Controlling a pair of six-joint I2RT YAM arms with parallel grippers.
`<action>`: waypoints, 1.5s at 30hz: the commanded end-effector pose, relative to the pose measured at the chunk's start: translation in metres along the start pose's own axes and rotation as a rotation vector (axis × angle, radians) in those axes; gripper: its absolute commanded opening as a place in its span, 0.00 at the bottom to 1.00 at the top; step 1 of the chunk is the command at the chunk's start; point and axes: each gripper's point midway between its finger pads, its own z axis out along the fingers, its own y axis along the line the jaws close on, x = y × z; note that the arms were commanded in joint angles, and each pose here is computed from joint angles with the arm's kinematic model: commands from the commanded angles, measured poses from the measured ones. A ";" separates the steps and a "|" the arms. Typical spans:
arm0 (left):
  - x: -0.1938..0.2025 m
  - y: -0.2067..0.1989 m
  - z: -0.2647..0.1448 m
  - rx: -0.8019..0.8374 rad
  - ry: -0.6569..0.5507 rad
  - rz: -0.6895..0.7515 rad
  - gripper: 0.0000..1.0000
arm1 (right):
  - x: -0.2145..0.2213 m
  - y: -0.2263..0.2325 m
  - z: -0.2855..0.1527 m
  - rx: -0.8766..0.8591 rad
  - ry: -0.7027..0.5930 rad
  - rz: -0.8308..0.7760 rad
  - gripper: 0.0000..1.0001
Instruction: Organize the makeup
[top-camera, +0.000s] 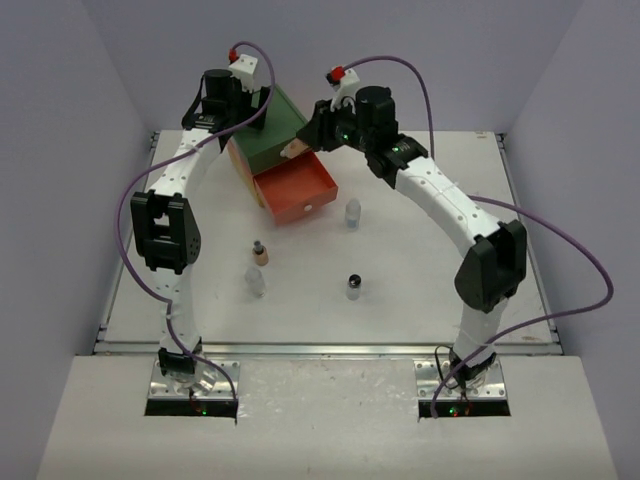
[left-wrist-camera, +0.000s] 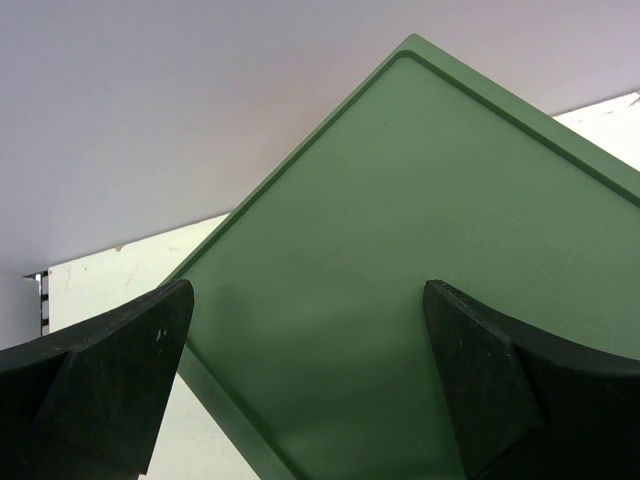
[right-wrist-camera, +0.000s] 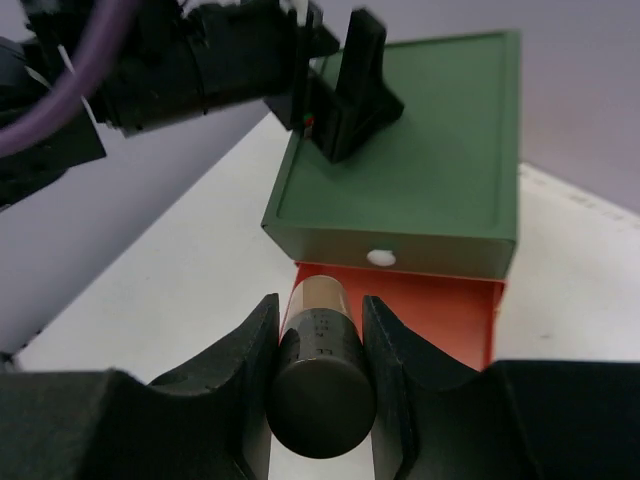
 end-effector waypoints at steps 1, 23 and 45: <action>0.038 -0.003 0.002 0.011 0.124 0.023 1.00 | 0.042 0.017 0.038 -0.154 0.077 0.176 0.00; 0.041 -0.003 0.006 0.009 0.130 0.017 1.00 | 0.084 -0.047 0.050 0.114 0.193 0.045 0.63; 0.046 -0.009 0.010 0.029 0.140 -0.009 1.00 | 0.152 0.153 0.029 -0.316 0.375 -0.302 0.57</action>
